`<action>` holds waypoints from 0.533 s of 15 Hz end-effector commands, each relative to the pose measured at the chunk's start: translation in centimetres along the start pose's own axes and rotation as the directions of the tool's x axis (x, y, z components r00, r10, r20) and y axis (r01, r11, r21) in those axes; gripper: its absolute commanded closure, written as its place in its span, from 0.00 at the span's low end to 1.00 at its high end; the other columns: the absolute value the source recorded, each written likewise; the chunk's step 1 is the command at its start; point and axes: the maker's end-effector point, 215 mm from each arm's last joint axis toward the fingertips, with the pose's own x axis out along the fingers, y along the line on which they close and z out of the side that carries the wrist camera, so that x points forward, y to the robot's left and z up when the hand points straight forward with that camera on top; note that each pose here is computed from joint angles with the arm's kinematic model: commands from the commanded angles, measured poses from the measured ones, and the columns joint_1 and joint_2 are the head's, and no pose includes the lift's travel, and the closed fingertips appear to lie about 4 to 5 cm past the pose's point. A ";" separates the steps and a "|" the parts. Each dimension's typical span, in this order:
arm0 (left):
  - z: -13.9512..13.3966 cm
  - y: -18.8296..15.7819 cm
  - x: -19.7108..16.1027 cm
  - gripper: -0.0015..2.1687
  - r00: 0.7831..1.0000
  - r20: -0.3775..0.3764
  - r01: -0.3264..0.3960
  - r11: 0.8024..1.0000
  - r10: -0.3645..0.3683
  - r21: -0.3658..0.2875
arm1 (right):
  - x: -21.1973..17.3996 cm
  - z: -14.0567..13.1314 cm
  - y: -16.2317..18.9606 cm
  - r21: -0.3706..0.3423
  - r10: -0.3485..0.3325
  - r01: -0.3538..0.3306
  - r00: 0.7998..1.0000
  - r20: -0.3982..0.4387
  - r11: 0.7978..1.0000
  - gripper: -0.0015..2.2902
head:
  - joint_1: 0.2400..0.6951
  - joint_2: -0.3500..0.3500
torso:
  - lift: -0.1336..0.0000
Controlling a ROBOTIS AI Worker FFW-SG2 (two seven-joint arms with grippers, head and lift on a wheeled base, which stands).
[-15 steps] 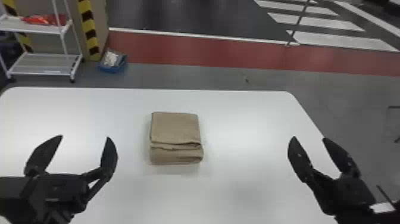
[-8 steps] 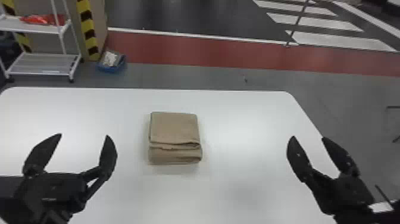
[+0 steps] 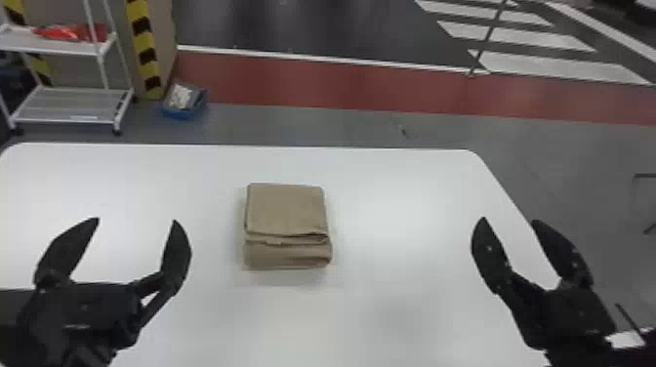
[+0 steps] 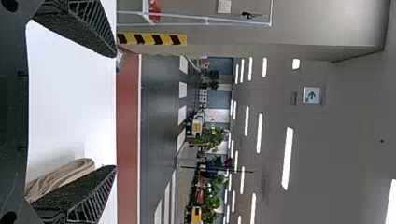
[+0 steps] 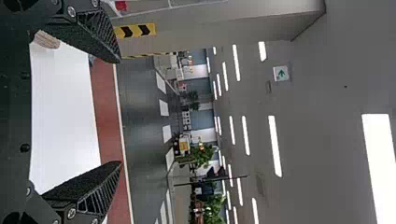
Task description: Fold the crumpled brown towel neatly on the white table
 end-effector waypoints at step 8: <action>1.4 0.6 -0.3 0.01 1.000 0.024 -0.011 1.000 0.010 0.017 | 0.4 -0.6 0.1 -0.007 -0.025 0.025 1.000 -0.015 1.000 0.06 | 1.00 0.22 | 0.07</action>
